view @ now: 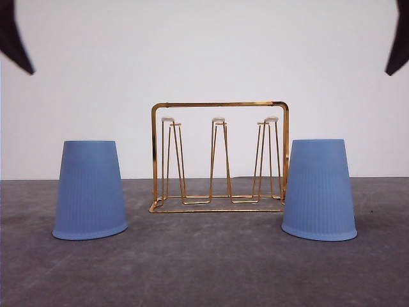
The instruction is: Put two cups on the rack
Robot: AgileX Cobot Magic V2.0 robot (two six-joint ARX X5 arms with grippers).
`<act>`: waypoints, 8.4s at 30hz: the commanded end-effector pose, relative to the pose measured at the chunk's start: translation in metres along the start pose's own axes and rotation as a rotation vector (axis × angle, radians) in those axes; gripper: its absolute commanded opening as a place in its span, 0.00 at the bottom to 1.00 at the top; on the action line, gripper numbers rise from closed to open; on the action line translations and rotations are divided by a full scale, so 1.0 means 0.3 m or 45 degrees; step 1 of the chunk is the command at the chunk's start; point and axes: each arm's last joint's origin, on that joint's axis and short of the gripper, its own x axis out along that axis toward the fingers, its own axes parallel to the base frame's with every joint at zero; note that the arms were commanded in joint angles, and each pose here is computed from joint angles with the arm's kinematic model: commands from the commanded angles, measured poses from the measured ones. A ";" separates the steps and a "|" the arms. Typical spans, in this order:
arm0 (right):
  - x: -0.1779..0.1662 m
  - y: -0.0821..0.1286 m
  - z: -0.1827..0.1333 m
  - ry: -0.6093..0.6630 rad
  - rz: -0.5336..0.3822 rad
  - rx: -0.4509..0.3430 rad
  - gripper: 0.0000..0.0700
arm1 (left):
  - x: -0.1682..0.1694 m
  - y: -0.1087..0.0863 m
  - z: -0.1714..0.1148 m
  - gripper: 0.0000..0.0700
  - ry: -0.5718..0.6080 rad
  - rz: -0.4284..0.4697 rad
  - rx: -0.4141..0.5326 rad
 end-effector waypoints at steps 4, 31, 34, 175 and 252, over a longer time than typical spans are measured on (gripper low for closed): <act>0.002 0.015 0.013 -0.011 0.050 -0.036 0.98 | 0.011 -0.042 0.017 0.82 -0.017 -0.084 0.052; 0.084 0.068 0.016 0.085 0.162 -0.098 0.98 | 0.438 -0.186 -0.085 0.56 0.336 0.002 0.279; 0.084 0.068 0.016 0.085 0.162 -0.098 0.98 | 0.435 -0.193 -0.083 0.49 0.332 -0.005 0.284; 0.488 0.201 0.267 -0.032 0.216 -0.219 1.00 | 0.107 -0.054 0.098 0.73 0.285 0.157 0.213; -0.053 0.016 0.002 -0.306 -0.203 0.062 0.02 | 0.026 0.108 -0.570 0.02 -0.646 0.307 0.191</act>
